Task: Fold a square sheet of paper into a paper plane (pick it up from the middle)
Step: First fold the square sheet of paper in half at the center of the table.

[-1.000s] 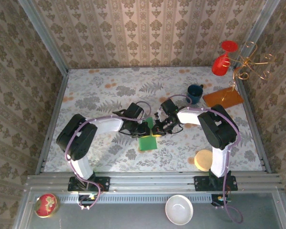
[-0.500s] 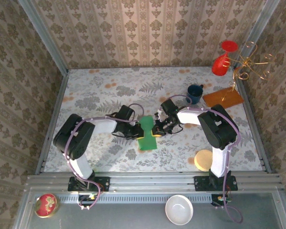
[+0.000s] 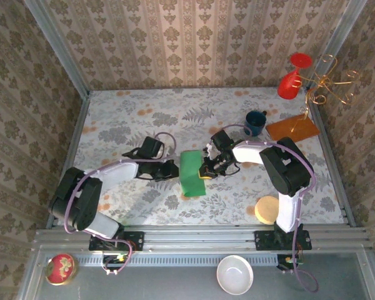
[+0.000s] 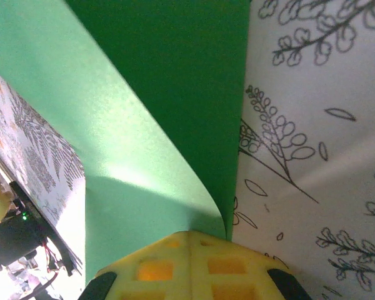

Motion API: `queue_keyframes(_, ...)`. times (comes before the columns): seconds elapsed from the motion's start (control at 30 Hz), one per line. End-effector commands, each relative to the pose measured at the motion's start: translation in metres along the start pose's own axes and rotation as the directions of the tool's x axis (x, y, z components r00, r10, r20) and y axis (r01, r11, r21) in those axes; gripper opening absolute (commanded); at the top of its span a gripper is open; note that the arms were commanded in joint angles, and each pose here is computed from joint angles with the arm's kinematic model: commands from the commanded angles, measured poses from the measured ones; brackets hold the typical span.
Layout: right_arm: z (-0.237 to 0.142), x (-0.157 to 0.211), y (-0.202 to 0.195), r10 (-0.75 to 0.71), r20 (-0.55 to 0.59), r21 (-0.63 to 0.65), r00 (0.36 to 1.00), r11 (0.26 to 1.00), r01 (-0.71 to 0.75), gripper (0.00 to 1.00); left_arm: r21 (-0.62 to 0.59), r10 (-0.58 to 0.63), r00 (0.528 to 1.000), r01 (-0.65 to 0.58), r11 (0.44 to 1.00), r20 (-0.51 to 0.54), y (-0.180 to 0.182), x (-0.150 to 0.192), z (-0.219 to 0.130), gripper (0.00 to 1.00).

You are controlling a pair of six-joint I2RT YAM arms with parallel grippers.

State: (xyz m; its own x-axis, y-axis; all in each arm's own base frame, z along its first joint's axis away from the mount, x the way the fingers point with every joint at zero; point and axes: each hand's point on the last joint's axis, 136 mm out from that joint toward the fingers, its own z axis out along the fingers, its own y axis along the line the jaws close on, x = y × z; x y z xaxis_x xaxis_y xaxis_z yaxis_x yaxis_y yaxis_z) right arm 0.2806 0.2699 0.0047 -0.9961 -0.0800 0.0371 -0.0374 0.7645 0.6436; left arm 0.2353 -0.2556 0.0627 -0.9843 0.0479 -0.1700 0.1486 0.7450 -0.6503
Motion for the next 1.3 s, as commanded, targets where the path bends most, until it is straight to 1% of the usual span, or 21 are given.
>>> queue_keyframes(0.0, 0.011, 0.058, -0.119, 0.234, -0.071, 0.441, 0.970, 0.879, -0.180, 0.02, 0.055, 0.013, 1.000, -0.013, 0.998, -0.005, -0.022, -0.011, 0.020, 0.10)
queue_keyframes(0.1, 0.011, 0.058, -0.120, 0.234, -0.071, 0.441, 0.970, 0.879, -0.180, 0.02, 0.082, 0.003, 0.999, 0.001, 0.997, -0.048, -0.028, -0.014, 0.045, 0.10)
queue_keyframes(0.2, 0.012, 0.059, -0.119, 0.229, -0.078, 0.433, 0.970, 0.884, -0.174, 0.02, 0.114, -0.010, 0.998, 0.017, 0.993, -0.059, -0.027, -0.020, 0.056, 0.10)
queue_keyframes(0.33, 0.012, 0.062, -0.123, 0.235, -0.082, 0.443, 0.969, 0.879, -0.176, 0.02, 0.085, -0.047, 0.997, 0.052, 0.995, -0.062, -0.006, -0.020, 0.058, 0.10)
queue_keyframes(0.4, 0.011, 0.063, -0.126, 0.239, -0.082, 0.453, 0.967, 0.874, -0.178, 0.02, 0.048, -0.079, 0.994, 0.083, 0.995, -0.070, 0.014, -0.014, 0.058, 0.10)
queue_keyframes(0.53, 0.012, 0.066, -0.130, 0.246, -0.089, 0.455, 0.965, 0.872, -0.180, 0.02, -0.055, -0.141, 0.988, 0.138, 0.989, -0.063, 0.057, 0.000, 0.050, 0.10)
queue_keyframes(0.6, 0.012, 0.067, -0.132, 0.250, -0.090, 0.457, 0.964, 0.871, -0.183, 0.02, -0.062, -0.166, 0.985, 0.163, 0.985, -0.047, 0.068, 0.003, 0.039, 0.10)
queue_keyframes(0.67, 0.012, 0.067, -0.132, 0.254, -0.088, 0.456, 0.963, 0.870, -0.187, 0.02, -0.074, -0.161, 0.987, 0.159, 0.985, -0.023, 0.072, 0.004, 0.028, 0.10)
queue_keyframes(0.7, 0.012, 0.067, -0.132, 0.254, -0.087, 0.455, 0.963, 0.870, -0.189, 0.02, -0.080, -0.174, 0.985, 0.174, 0.981, 0.013, 0.079, -0.004, 0.017, 0.10)
queue_keyframes(0.73, 0.011, 0.067, -0.132, 0.254, -0.084, 0.455, 0.964, 0.870, -0.190, 0.02, -0.081, -0.171, 0.985, 0.173, 0.982, 0.026, 0.079, -0.006, 0.011, 0.10)
queue_keyframes(0.83, 0.012, 0.066, -0.132, 0.254, -0.084, 0.454, 0.964, 0.871, -0.190, 0.01, -0.056, -0.121, 0.991, 0.124, 0.991, 0.060, 0.063, -0.019, -0.002, 0.10)
queue_keyframes(0.9, 0.012, 0.067, -0.132, 0.257, -0.082, 0.452, 0.963, 0.871, -0.194, 0.01, -0.029, -0.074, 0.995, 0.076, 0.997, 0.071, 0.041, -0.027, -0.002, 0.10)
queue_keyframes(0.97, 0.012, 0.067, -0.133, 0.259, -0.079, 0.451, 0.963, 0.870, -0.197, 0.01, 0.002, -0.005, 0.999, 0.005, 1.000, 0.052, 0.010, -0.026, 0.009, 0.10)
queue_keyframes(1.07, 0.013, 0.069, -0.135, 0.269, -0.080, 0.449, 0.960, 0.869, -0.206, 0.01, 0.041, 0.027, 0.999, -0.028, 0.999, 0.036, -0.017, -0.030, 0.029, 0.10)
queue_keyframes(1.13, 0.014, 0.070, -0.136, 0.273, -0.082, 0.447, 0.959, 0.870, -0.209, 0.01, 0.064, 0.027, 1.000, -0.027, 0.998, 0.013, -0.024, -0.031, 0.044, 0.10)
queue_keyframes(1.2, 0.015, 0.070, -0.136, 0.275, -0.083, 0.447, 0.958, 0.869, -0.210, 0.01, 0.070, 0.011, 1.000, -0.010, 0.998, -0.009, -0.022, -0.034, 0.056, 0.10)
queue_keyframes(1.27, 0.015, 0.070, -0.136, 0.273, -0.082, 0.446, 0.959, 0.870, -0.210, 0.01, 0.058, 0.007, 1.000, -0.006, 0.998, -0.010, -0.015, -0.038, 0.063, 0.10)
